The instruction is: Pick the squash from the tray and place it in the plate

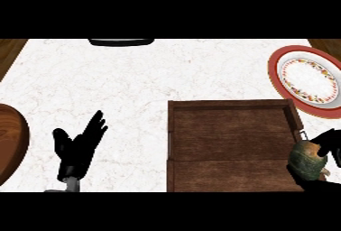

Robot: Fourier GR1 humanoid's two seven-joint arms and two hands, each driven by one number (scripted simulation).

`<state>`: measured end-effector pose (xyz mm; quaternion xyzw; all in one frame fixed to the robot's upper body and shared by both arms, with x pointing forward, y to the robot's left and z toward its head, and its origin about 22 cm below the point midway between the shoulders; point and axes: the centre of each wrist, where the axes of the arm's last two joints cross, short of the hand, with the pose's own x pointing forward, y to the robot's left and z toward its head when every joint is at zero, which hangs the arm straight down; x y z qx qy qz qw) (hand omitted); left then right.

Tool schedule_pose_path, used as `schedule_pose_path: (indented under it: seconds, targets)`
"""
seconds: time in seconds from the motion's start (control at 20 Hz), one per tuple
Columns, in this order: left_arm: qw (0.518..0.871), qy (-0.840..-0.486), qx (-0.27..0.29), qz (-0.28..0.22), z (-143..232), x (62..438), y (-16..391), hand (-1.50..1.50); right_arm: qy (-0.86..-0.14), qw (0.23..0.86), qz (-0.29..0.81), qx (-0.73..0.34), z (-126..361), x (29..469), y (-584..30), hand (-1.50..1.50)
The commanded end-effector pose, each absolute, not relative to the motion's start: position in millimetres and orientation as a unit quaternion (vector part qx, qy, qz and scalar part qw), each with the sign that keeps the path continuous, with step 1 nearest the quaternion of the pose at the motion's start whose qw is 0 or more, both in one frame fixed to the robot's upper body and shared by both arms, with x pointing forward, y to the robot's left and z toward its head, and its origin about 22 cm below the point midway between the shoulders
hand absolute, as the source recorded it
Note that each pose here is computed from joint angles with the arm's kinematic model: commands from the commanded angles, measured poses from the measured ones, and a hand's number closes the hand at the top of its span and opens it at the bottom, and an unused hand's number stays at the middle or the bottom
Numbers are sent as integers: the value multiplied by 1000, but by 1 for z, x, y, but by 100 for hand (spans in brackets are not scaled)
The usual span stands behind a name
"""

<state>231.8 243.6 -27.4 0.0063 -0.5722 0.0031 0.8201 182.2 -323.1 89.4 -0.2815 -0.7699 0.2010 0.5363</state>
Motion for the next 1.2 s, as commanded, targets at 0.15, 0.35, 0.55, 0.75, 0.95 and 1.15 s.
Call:
schedule_pose_path:
  seconds: [0.15, 0.35, 0.55, 0.75, 0.95, 1.15]
  targets:
    - [830, -557, -6, -7, -38, 231, 241, 0, -786, 527, 108, -306, 76, 227, -401, 150]
    - [830, -558, -7, -10, -32, 242, 248, 0, -777, 519, 93, -344, 69, 257, -436, 150]
    - [826, -563, -5, -14, -36, 242, 214, 0, -771, 513, 70, -372, 64, 306, -440, 150]
    - [825, -565, -1, -22, -30, 237, 231, 0, -768, 515, 59, -376, 72, 317, -478, 150]
    - [822, -569, -13, -18, -28, 249, 234, 0, -767, 510, 60, -385, 73, 343, -470, 150]
    - [820, -572, -15, -24, -24, 253, 223, 0, -765, 509, 61, -389, 70, 345, -476, 150]
